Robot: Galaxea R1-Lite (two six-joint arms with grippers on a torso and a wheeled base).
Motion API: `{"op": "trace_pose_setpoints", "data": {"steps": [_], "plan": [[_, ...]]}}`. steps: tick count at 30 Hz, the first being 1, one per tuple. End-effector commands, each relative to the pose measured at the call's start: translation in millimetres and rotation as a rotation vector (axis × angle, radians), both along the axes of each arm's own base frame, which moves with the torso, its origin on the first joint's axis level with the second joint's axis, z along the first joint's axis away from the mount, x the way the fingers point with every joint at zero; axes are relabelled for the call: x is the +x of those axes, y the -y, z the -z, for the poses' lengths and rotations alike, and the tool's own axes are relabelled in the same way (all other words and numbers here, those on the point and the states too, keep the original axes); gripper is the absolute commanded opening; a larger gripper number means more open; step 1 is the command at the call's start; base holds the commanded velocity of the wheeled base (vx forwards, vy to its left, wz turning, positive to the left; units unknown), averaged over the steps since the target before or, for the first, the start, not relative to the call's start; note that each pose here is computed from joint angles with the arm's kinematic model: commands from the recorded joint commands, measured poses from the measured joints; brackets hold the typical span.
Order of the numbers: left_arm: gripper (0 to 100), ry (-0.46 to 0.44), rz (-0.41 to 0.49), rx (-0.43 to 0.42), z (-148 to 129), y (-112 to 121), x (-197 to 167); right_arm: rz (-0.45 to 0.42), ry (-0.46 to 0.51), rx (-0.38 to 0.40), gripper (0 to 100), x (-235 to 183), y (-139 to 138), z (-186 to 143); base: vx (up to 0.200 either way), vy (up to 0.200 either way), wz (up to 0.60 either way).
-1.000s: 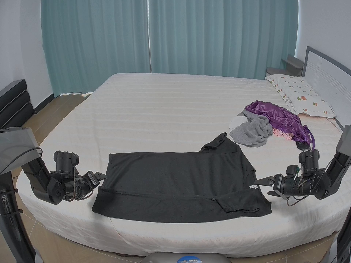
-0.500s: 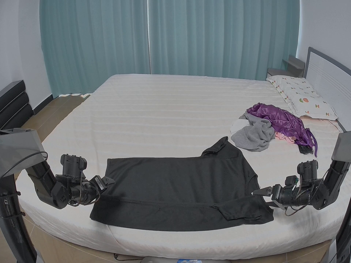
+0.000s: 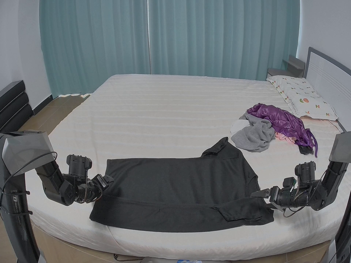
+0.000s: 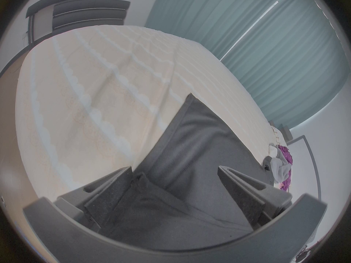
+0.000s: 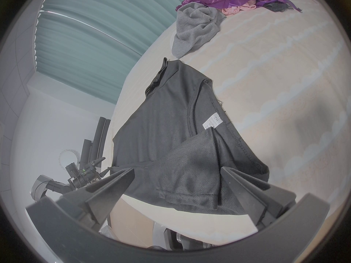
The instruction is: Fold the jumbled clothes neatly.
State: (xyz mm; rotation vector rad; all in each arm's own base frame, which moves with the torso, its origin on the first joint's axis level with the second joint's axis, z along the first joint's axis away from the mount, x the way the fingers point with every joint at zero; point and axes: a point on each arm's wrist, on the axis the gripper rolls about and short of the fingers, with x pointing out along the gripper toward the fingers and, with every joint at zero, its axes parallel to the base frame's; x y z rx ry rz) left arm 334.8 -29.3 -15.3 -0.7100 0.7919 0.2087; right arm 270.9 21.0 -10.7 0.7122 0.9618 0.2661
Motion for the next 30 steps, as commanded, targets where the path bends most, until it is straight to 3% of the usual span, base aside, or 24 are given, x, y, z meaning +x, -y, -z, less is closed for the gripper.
{"op": "trace_pose_setpoints", "data": {"steps": [1, 13, 23, 24, 30], "plan": [[100, -0.005, -0.013, 0.002, 7.6, 0.0, 6.6, -0.002, -0.011, -0.001, 100, 1.1, -0.4, 4.2, 0.0, 0.0, 0.0], [100, -0.005, -0.047, 0.02, 6.6, -6.5, 5.3, 0.014, 0.028, -0.005, 100, 2.7, 4.2, 0.7, 0.0, 0.0, 0.0], [100, -0.031, 0.003, 0.055, 9.8, -6.4, 2.5, 0.009, 0.075, -0.004, 100, 4.3, 2.1, 3.0, 0.0, 0.0, 0.0], [0, -0.036, 0.007, 0.057, 11.3, -5.9, 2.4, 0.009, 0.074, -0.004, 100, 4.2, 2.1, 3.4, 0.0, 0.0, 0.0], [0, -0.04, 0.003, 0.061, 11.6, -7.1, 1.2, 0.01, 0.078, -0.015, 100, 6.5, 1.8, 4.7, 0.0, 0.0, 0.0]]}}
